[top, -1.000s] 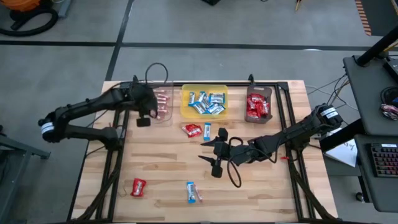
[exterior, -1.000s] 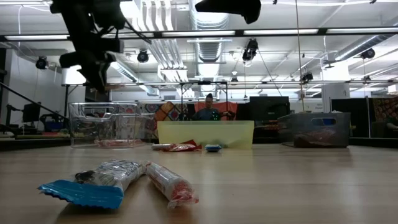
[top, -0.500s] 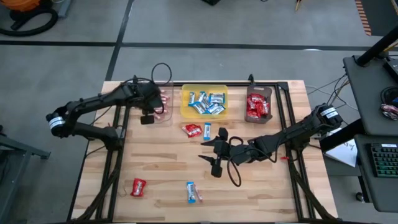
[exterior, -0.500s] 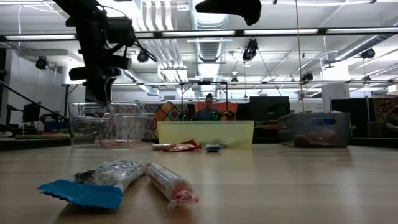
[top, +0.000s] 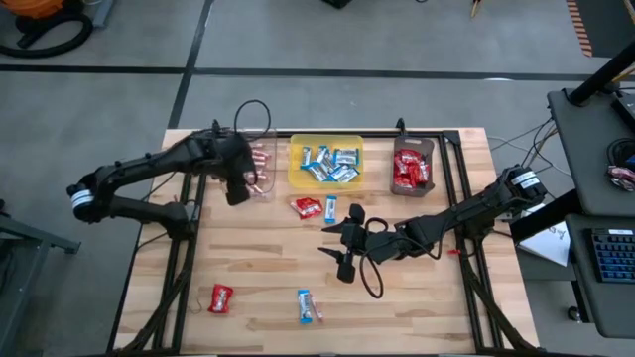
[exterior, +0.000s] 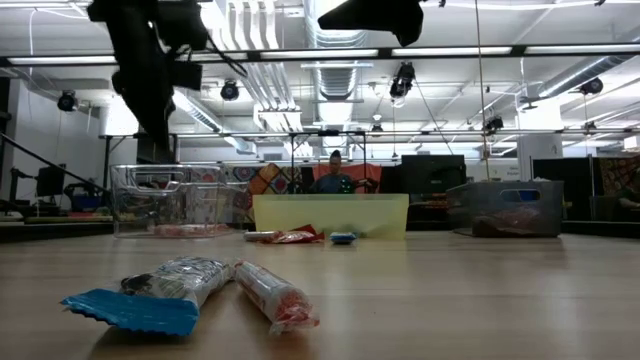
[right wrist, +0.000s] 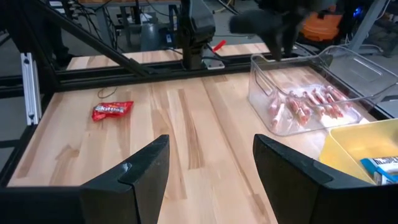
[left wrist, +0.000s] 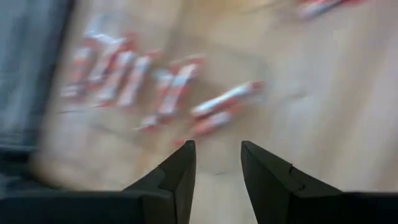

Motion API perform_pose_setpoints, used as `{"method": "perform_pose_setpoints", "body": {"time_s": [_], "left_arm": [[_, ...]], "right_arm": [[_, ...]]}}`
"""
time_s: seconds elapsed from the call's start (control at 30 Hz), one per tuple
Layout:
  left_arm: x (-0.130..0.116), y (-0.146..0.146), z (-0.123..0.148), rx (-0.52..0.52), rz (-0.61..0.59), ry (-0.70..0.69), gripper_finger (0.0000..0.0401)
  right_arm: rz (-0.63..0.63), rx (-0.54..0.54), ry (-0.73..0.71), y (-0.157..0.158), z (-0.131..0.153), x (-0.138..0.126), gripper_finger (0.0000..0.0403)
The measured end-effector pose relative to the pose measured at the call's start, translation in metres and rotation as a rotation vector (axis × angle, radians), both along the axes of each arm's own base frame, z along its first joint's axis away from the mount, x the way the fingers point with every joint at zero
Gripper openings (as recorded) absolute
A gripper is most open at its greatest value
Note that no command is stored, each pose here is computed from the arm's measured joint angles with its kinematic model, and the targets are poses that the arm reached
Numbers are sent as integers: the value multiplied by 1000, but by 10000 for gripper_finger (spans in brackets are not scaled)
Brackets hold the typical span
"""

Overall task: Sort candy
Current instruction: Put the red candy into the black bin

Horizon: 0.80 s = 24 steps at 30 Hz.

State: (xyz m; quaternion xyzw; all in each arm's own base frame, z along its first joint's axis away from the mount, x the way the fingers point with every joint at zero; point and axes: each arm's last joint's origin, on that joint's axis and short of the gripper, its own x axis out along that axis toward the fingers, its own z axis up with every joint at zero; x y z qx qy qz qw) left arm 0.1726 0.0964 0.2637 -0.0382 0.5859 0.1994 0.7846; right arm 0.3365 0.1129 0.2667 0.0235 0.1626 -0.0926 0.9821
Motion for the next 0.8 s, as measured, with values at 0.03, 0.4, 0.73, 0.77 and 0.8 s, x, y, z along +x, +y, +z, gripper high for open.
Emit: {"method": "perform_pose_setpoints", "body": {"time_s": [0.03, 0.4, 0.73, 0.77, 0.8], "left_arm": [[0, -6, 3, -36, 4, -40, 111], [10, -91, 20, -319, -69, -247, 109], [6, -185, 3, -426, 68, -147, 109], [5, -193, 0, -437, 103, -132, 109], [5, -200, -4, -446, 139, -113, 109]], "right_arm": [[0, 0, 1, 0, 0, 0, 224], [-3, 4, 19, 0, -2, -1, 224], [14, 4, 19, 6, -2, -3, 224], [14, 4, 19, 6, -2, -3, 224], [14, 4, 19, 6, -2, -3, 224]]}}
